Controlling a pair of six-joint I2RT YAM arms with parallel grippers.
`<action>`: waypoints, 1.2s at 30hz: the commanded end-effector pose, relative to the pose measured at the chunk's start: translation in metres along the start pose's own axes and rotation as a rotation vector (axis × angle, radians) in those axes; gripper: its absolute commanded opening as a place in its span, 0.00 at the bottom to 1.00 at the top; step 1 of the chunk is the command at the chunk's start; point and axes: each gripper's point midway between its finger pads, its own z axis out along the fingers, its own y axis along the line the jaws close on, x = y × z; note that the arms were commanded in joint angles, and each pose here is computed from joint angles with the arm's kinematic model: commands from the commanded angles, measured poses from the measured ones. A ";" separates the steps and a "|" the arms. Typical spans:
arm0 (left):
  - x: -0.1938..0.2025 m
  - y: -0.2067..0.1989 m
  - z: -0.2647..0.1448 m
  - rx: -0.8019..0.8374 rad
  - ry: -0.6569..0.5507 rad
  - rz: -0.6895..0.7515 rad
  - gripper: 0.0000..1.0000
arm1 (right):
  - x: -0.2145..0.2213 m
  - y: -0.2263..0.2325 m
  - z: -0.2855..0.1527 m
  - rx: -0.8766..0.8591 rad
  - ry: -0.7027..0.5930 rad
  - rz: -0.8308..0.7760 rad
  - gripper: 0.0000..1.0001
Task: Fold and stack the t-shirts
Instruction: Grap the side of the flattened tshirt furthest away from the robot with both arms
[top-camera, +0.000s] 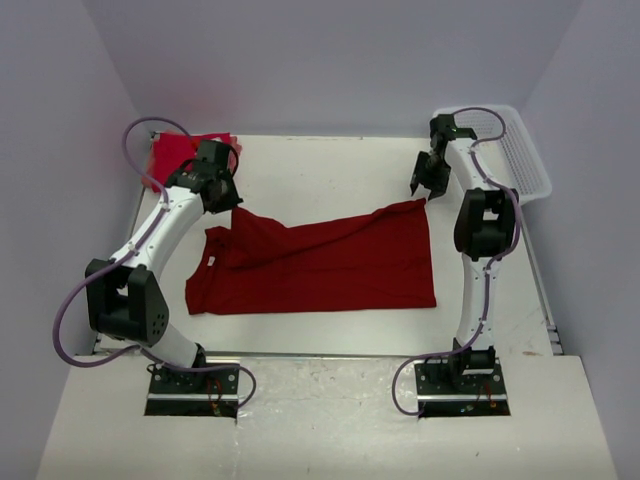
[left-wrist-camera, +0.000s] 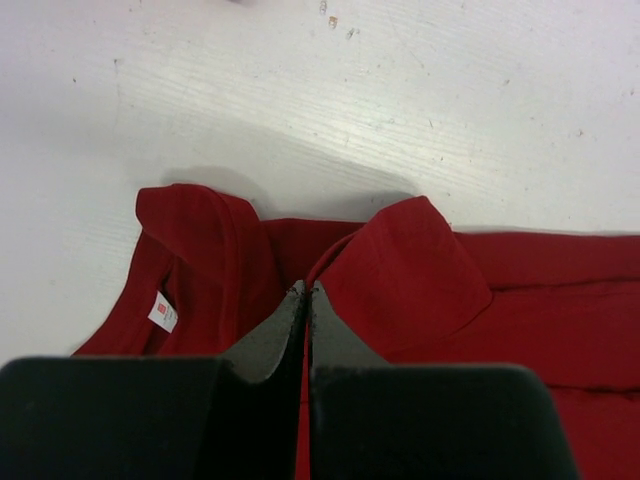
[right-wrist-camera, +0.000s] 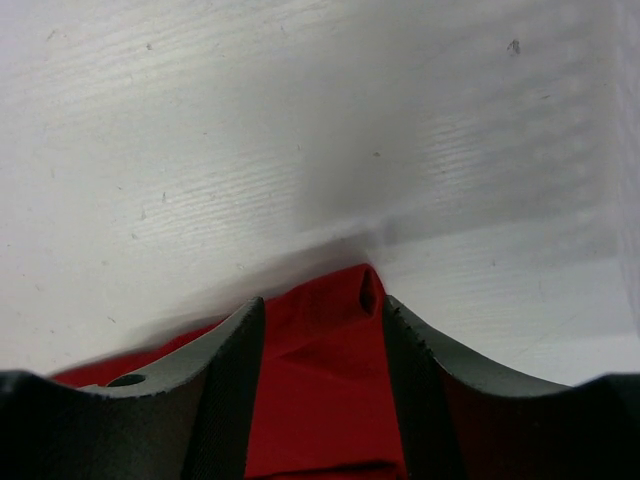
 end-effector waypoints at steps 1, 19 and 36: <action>-0.014 -0.007 -0.014 0.053 -0.059 0.007 0.00 | 0.003 -0.002 -0.009 -0.019 0.022 -0.002 0.51; -0.015 -0.009 -0.015 0.065 -0.072 0.016 0.00 | -0.009 -0.003 -0.022 0.027 -0.066 -0.006 0.00; -0.114 -0.033 -0.042 0.077 -0.311 0.078 0.00 | -0.042 0.011 -0.107 -0.041 -0.294 -0.061 0.00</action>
